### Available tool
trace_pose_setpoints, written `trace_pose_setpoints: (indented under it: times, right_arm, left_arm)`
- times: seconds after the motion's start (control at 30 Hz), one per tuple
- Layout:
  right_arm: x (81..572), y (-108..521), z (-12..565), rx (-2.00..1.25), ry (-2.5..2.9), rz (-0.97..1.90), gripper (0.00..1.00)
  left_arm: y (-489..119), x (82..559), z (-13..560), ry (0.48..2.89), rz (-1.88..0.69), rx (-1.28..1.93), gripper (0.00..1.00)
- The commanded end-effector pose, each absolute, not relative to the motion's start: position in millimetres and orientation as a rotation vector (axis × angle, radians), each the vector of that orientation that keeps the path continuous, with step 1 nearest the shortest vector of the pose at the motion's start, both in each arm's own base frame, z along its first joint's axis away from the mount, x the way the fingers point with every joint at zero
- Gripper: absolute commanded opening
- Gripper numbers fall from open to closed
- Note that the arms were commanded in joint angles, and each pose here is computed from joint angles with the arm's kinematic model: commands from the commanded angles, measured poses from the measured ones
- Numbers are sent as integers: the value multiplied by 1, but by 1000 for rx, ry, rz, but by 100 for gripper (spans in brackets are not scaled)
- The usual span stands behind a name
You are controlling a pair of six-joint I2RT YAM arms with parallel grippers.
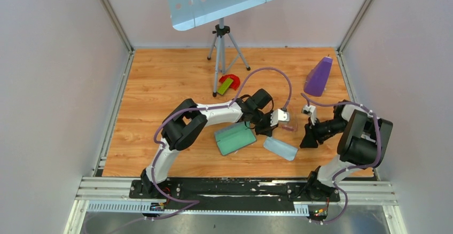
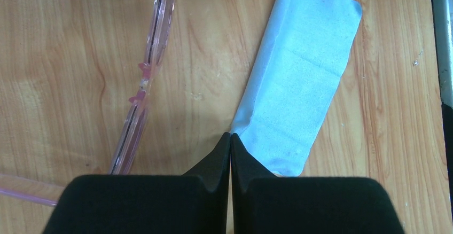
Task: Organize the sunglasses
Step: Pick up the glasses cleaning cloth from the center of the board.
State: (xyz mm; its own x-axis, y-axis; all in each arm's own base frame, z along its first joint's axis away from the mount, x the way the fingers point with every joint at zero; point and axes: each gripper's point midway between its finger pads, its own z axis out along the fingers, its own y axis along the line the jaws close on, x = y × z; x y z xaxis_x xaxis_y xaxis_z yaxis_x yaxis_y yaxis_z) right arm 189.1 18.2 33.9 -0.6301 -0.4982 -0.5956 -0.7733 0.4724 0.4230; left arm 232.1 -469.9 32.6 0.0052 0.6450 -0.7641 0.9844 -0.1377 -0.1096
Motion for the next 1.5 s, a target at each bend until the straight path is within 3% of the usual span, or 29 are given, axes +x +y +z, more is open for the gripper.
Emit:
trace_pose_setpoints:
  times: [0.0, 0.6, 1.47]
  right_arm:
    - [187, 24, 45, -1042, 2282, 1038, 45]
    - [181, 35, 33, -1144, 2281, 1015, 43]
    - [166, 44, 15, -1310, 2300, 906, 24]
  left_arm:
    - [-474, 227, 29, 1658, -999, 1817, 0]
    - [-469, 231, 29, 1704, -1012, 1756, 0]
    - [-470, 235, 26, 1728, -1022, 1713, 0]
